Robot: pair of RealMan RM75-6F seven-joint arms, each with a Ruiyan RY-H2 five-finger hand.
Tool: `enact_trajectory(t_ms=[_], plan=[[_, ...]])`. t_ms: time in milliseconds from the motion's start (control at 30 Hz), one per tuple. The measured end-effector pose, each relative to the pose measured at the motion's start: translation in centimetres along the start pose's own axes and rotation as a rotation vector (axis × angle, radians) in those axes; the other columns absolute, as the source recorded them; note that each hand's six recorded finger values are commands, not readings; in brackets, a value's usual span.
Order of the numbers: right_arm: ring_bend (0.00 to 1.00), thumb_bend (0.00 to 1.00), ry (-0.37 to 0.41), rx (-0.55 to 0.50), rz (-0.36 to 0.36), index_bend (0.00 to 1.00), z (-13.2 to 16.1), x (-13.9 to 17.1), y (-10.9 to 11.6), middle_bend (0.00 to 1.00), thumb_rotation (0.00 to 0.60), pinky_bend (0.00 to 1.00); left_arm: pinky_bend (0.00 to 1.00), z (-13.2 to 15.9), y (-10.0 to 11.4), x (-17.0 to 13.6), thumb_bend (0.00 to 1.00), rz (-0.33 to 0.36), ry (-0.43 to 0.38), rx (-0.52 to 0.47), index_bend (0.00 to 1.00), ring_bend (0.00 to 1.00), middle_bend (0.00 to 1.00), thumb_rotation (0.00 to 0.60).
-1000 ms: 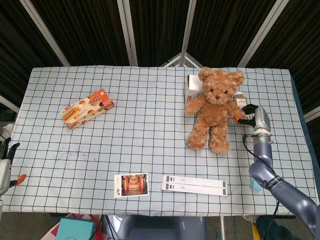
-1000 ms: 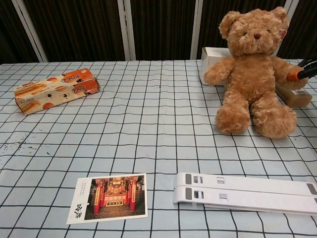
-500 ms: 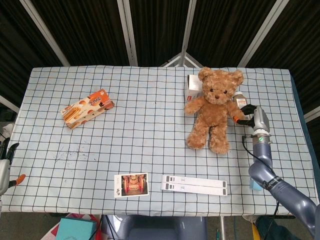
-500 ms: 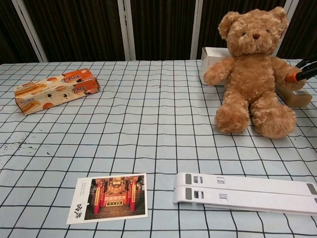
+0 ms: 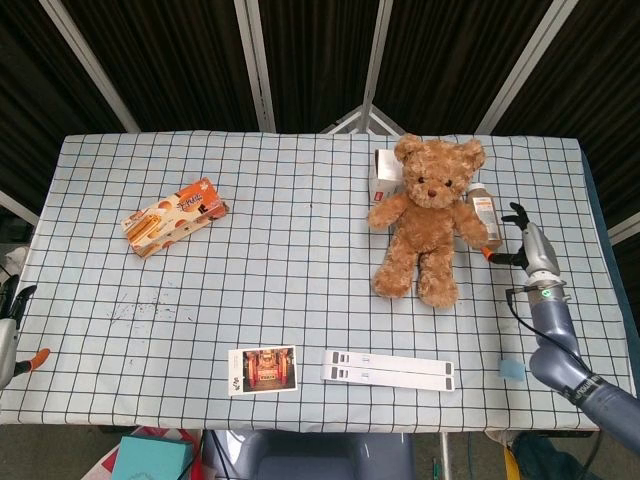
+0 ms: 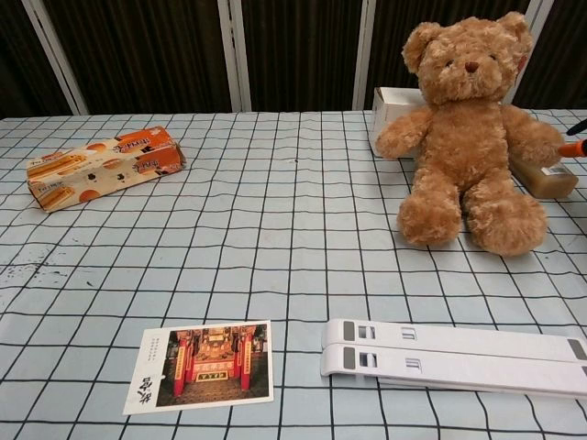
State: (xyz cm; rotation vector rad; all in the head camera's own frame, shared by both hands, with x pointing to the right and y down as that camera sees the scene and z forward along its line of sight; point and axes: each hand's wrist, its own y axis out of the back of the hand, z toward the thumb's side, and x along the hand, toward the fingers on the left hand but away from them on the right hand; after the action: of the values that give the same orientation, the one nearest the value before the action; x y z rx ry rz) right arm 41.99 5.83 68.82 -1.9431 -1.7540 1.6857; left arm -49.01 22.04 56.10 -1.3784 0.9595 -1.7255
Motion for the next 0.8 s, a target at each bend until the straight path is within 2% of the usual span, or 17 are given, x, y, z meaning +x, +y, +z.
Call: enact_trajectory(t_ms=[167,300,433,600,667,800], plan=[[0.16,0.29,0.002,-0.019,-0.033,0.00,-2.7,3.5,2.7,0.20,0.600,0.00,0.03,0.1,0.2,-0.3,0.24,-0.002,-0.017,-0.010,0.13,0.00,0.00,0.600],[0.17,0.29,0.051,0.048,-0.050,0.00,-3.9,6.6,3.7,0.20,0.600,0.00,0.03,0.3,0.2,-0.5,0.24,-0.003,-0.031,-0.013,0.13,0.00,0.00,0.600],[0.13,0.29,0.154,0.209,-0.076,0.00,-4.8,9.9,4.1,0.20,0.600,0.00,0.03,0.4,0.3,-0.8,0.24,0.000,-0.045,-0.018,0.13,0.00,0.00,0.600],[0.08,0.29,0.334,0.468,-0.137,0.01,-5.7,15.5,3.6,0.18,0.600,0.00,0.03,0.4,0.6,-1.1,0.24,0.007,-0.057,-0.032,0.13,0.00,0.00,0.600],[0.07,0.29,0.375,0.566,-0.156,0.01,-6.4,17.6,3.2,0.17,0.600,0.00,0.03,0.3,0.7,-1.1,0.24,0.009,-0.055,-0.037,0.13,0.00,0.00,0.600],[0.06,0.29,0.388,0.694,-0.201,0.02,-7.8,19.7,3.1,0.15,0.600,0.00,0.03,0.1,0.9,-1.1,0.24,0.014,-0.054,-0.039,0.13,0.00,0.00,0.600]])
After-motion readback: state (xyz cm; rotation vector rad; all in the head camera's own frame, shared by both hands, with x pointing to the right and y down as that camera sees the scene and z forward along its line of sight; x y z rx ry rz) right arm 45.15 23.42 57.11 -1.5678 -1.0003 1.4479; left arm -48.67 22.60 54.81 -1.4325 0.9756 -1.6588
